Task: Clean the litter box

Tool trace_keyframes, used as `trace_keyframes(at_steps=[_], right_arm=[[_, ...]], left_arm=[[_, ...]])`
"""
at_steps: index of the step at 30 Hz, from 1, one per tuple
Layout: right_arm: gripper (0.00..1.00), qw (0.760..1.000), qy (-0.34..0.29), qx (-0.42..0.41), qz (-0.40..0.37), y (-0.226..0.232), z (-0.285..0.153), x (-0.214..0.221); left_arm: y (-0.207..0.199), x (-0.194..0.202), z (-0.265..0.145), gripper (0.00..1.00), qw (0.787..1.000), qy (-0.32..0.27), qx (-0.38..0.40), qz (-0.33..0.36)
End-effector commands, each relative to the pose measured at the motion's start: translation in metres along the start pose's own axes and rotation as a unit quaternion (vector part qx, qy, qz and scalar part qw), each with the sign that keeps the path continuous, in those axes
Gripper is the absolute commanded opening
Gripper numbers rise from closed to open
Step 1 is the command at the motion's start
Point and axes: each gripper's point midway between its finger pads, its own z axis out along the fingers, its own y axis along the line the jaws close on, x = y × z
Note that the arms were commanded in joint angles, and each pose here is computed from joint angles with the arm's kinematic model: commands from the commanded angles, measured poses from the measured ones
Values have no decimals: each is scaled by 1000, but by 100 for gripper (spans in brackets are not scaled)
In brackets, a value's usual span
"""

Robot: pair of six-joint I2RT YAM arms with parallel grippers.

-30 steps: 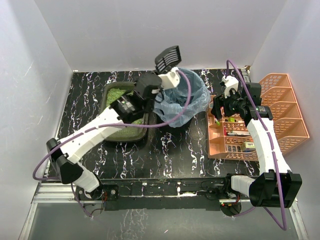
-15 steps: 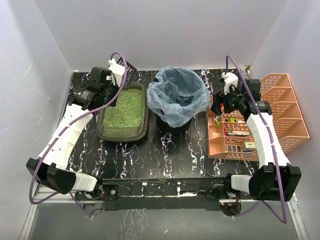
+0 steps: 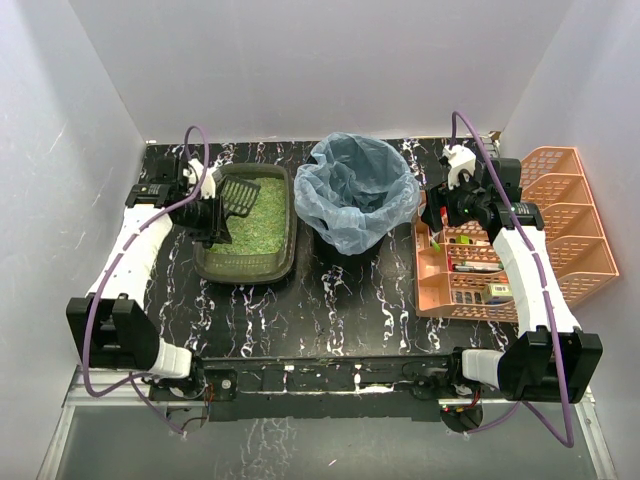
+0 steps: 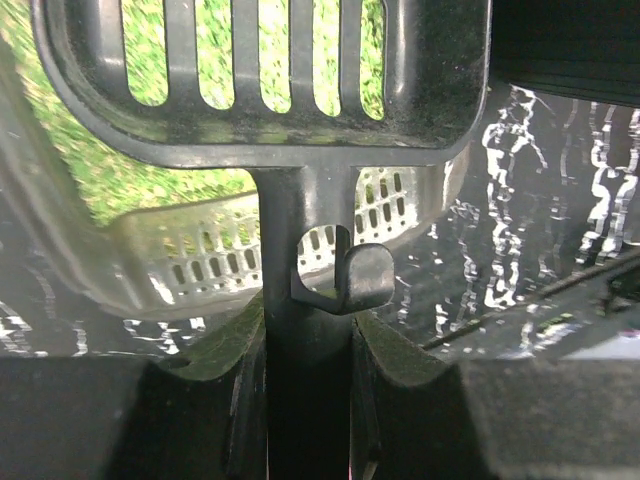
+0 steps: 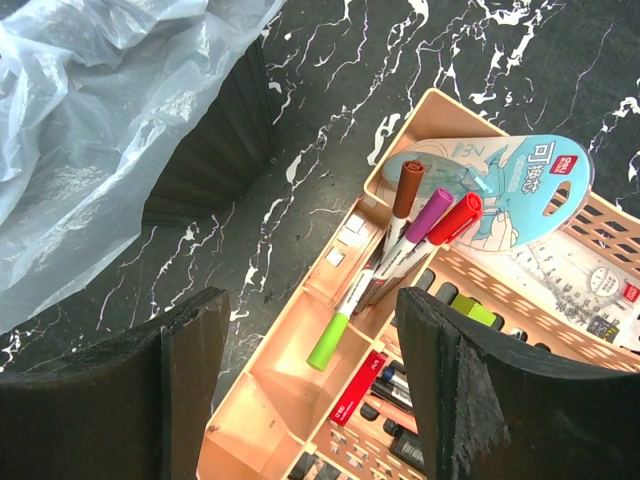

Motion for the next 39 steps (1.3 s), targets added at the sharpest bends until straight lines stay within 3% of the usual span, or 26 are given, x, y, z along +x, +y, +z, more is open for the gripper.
trace_keyframes(at_steps=[1, 9, 17, 24, 39], right_arm=[[73, 999, -35, 1, -19, 0, -5, -15], [73, 999, -33, 2, -12, -1, -3, -13], [73, 1000, -27, 7, -8, -2, -2, -9], [73, 1000, -22, 9, -7, -3, 0, -4], [73, 1000, -22, 6, -7, -3, 4, -1]], left_arm=[[-22, 15, 6, 0, 991, 30, 102, -79], [-25, 15, 17, 0, 969, 52, 141, -195], [-24, 11, 42, 0, 914, 114, 179, -346], [-13, -11, 54, 0, 905, 117, 171, -371], [23, -19, 83, 0, 887, 137, 148, -416]])
